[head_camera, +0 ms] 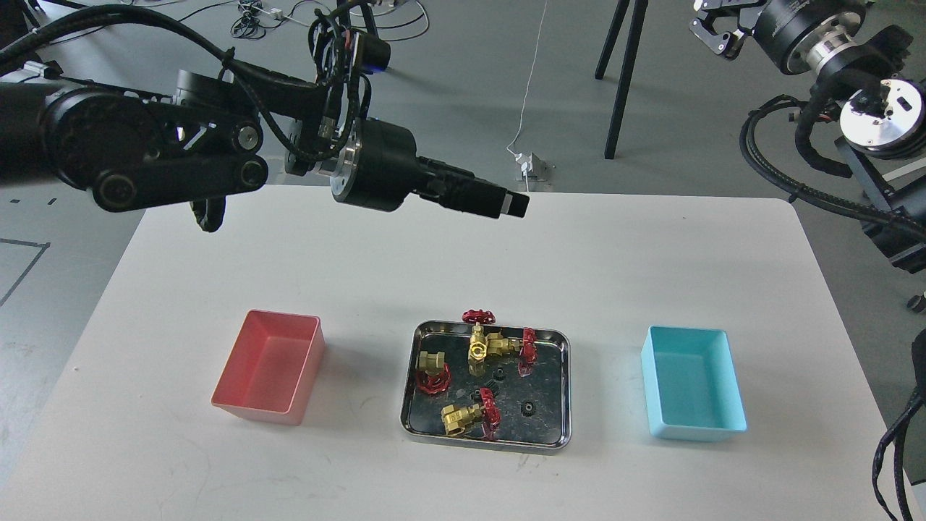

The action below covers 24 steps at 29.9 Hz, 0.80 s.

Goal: Place valve in pink box and gear in blue box
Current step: 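Move the left gripper over the metal tray toward a brass valve, then lower the left gripper and close it on the brass red-handled valve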

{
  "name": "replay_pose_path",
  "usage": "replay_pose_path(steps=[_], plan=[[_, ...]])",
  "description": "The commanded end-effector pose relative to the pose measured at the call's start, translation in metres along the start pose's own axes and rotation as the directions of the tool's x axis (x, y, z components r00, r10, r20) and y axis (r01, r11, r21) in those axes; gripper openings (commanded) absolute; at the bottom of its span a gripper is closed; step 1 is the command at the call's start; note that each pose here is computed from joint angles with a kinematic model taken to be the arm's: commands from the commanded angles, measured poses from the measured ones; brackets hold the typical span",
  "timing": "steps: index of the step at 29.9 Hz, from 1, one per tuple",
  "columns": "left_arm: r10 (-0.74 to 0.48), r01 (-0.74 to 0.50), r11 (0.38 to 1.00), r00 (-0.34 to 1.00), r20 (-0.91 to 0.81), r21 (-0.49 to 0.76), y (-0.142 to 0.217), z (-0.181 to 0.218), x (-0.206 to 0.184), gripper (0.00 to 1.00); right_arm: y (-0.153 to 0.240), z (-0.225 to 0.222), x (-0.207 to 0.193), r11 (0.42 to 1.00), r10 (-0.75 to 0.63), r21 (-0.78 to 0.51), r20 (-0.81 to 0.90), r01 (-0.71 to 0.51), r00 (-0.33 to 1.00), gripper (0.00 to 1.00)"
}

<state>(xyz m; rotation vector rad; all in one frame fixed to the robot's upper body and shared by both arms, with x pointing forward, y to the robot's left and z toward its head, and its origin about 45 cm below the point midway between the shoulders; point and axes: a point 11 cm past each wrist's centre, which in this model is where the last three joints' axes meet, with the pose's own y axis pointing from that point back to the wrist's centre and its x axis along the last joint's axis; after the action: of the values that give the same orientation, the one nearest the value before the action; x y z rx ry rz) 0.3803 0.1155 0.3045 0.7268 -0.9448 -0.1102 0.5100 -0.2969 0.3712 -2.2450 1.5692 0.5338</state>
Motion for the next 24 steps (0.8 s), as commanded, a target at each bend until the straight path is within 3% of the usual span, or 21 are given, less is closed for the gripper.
replay_pose_path(steps=[1,10,24], plan=[[-0.064,0.053,0.998,0.951,0.302,0.046,-0.021,-0.015,-0.038,0.82,0.003,0.02,0.006,0.996,0.016,-0.09,0.0,-0.016,1.0,1.0],[-0.101,0.1,0.995,0.954,0.283,0.017,-0.047,-0.039,-0.125,0.82,-0.027,0.035,0.004,0.97,0.122,-0.216,0.044,-0.11,0.992,1.0],[-0.113,0.118,0.993,0.965,0.236,-0.008,-0.064,-0.046,-0.174,0.78,-0.025,0.049,0.01,0.963,0.141,-0.238,0.056,-0.124,0.988,1.0]])
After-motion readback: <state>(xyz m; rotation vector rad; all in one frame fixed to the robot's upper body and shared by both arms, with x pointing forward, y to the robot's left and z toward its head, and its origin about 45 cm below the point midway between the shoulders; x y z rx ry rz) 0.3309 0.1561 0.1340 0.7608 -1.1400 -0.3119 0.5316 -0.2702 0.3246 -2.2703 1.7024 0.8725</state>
